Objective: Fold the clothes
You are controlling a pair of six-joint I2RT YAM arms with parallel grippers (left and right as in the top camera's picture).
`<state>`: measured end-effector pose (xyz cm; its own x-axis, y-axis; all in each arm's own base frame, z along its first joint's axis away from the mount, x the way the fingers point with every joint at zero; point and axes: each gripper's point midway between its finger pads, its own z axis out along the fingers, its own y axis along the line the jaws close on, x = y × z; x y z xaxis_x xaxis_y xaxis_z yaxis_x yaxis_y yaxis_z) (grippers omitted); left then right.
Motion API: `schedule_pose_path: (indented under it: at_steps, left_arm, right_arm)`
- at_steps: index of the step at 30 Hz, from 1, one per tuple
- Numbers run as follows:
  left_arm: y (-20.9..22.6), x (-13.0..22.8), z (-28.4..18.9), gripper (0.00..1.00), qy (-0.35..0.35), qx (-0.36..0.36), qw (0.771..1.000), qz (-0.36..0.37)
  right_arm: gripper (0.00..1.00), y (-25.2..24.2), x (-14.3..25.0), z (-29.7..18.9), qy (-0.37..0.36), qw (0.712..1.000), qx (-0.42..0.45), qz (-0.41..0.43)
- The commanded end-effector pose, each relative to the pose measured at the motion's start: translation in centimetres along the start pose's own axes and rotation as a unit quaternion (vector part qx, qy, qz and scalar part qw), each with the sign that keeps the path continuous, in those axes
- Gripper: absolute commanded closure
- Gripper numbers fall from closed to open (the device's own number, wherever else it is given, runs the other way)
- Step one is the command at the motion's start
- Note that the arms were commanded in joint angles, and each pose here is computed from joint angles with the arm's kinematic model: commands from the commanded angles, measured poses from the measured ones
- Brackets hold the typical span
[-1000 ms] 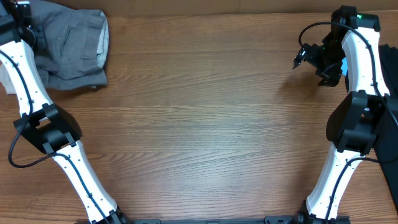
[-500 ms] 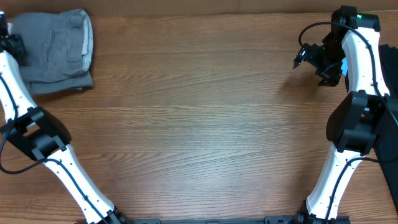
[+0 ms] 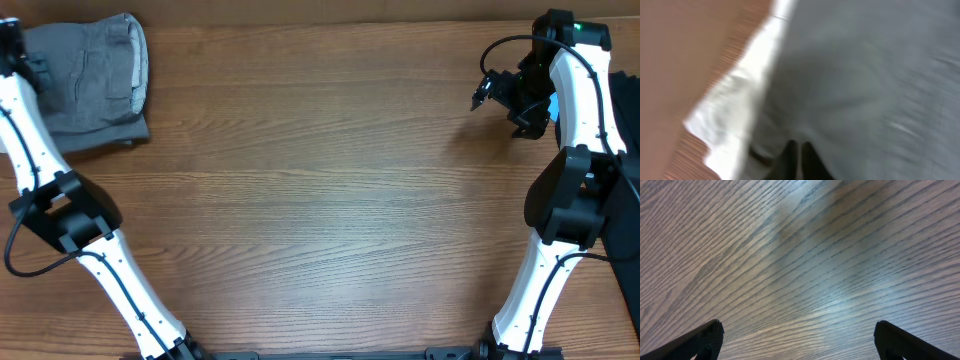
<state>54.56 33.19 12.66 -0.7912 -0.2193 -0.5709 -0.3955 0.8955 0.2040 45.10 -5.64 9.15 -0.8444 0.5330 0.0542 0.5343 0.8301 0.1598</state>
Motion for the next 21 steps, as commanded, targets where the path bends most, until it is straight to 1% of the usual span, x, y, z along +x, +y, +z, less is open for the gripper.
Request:
schedule_pose_path:
  at_steps: [1,3,7,11,13,17,21]
  left_arm:
    - [-2.3,-0.1,-2.9,0.96,0.014,0.026,0.999,-0.016]
    - [-2.2,1.9,-1.9,0.96,0.051,0.013,0.998,-0.021]
    - [-0.2,4.7,0.2,0.96,0.091,-0.028,0.995,-0.035]
    - [1.9,7.2,1.9,0.96,0.119,-0.038,0.991,-0.057]
    - [3.5,7.8,2.3,0.93,0.122,-0.045,0.989,-0.074]
    - [4.6,7.3,1.4,0.95,0.113,-0.048,0.989,-0.084]
    - [4.5,4.8,-1.5,0.96,0.08,-0.049,0.992,-0.082]
  right_arm:
    - [0.0,0.3,-0.4,-1.1,-0.018,1.0,-0.003,-0.005]
    - [0.0,0.3,-0.4,-1.1,-0.018,1.0,-0.003,-0.005]
    - [0.0,0.3,-0.4,-1.1,-0.018,1.0,-0.003,-0.005]
    - [0.0,0.3,-0.4,-1.1,-0.018,1.0,-0.003,-0.005]
    - [0.0,0.3,-0.4,-1.1,-0.018,1.0,-0.003,-0.005]
    - [0.0,0.3,-0.4,-1.1,-0.018,1.0,-0.003,-0.005]
    - [0.0,0.3,-0.4,-1.1,-0.018,1.0,-0.003,-0.005]
